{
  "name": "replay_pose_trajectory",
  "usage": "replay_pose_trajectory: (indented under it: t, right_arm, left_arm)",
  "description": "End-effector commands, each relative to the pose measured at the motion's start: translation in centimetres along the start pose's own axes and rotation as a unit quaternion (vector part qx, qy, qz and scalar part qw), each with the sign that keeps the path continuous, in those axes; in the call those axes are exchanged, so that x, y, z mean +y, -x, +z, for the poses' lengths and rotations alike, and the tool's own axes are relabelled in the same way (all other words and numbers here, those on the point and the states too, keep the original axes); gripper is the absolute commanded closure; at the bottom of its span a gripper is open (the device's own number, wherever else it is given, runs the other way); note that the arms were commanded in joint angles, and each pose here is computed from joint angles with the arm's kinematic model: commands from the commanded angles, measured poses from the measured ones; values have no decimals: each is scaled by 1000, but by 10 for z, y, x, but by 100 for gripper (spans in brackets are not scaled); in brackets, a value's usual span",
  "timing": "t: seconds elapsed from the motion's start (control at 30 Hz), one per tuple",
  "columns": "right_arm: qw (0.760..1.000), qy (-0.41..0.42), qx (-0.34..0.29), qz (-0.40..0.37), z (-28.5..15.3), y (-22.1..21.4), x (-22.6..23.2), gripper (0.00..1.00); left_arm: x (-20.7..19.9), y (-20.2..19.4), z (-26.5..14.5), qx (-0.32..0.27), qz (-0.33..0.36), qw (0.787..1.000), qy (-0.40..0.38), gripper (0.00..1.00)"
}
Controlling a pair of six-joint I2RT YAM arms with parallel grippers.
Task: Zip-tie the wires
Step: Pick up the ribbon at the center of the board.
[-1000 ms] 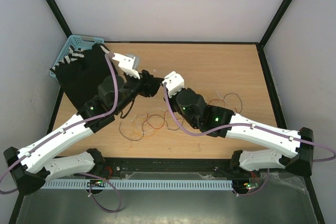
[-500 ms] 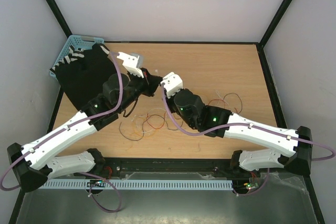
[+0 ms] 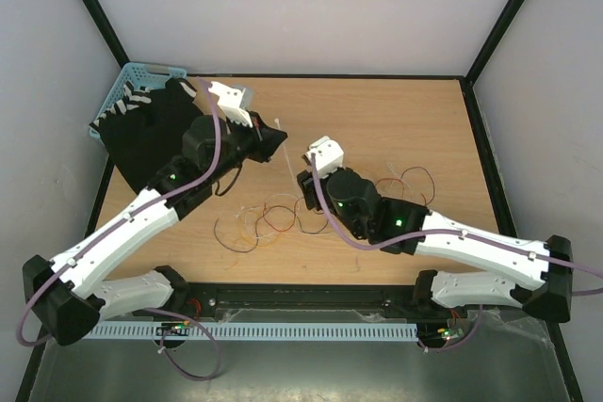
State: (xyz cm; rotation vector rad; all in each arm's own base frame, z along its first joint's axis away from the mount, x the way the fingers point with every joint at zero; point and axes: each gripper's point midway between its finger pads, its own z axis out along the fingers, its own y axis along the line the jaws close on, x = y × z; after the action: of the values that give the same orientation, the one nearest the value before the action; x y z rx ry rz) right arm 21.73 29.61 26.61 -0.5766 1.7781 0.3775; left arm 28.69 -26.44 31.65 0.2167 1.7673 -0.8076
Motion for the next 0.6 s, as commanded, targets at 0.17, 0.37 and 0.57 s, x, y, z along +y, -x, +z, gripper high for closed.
replay_pose_trajectory:
  t: [0.17, 0.37, 0.57]
  right_arm:
    - [998, 19, -28, 52, -33, -4, -12, 26]
    - [996, 33, -42, 65, -47, -9, -19, 16]
    - [995, 37, -66, 70, -59, -12, -27, 1]
  left_arm:
    - [26, 8, 27, 50, -11, 995, -80, 100]
    - [70, 28, 53, 43, -2, 996, -83, 100]
    - [90, 38, 80, 46, -3, 993, -107, 100]
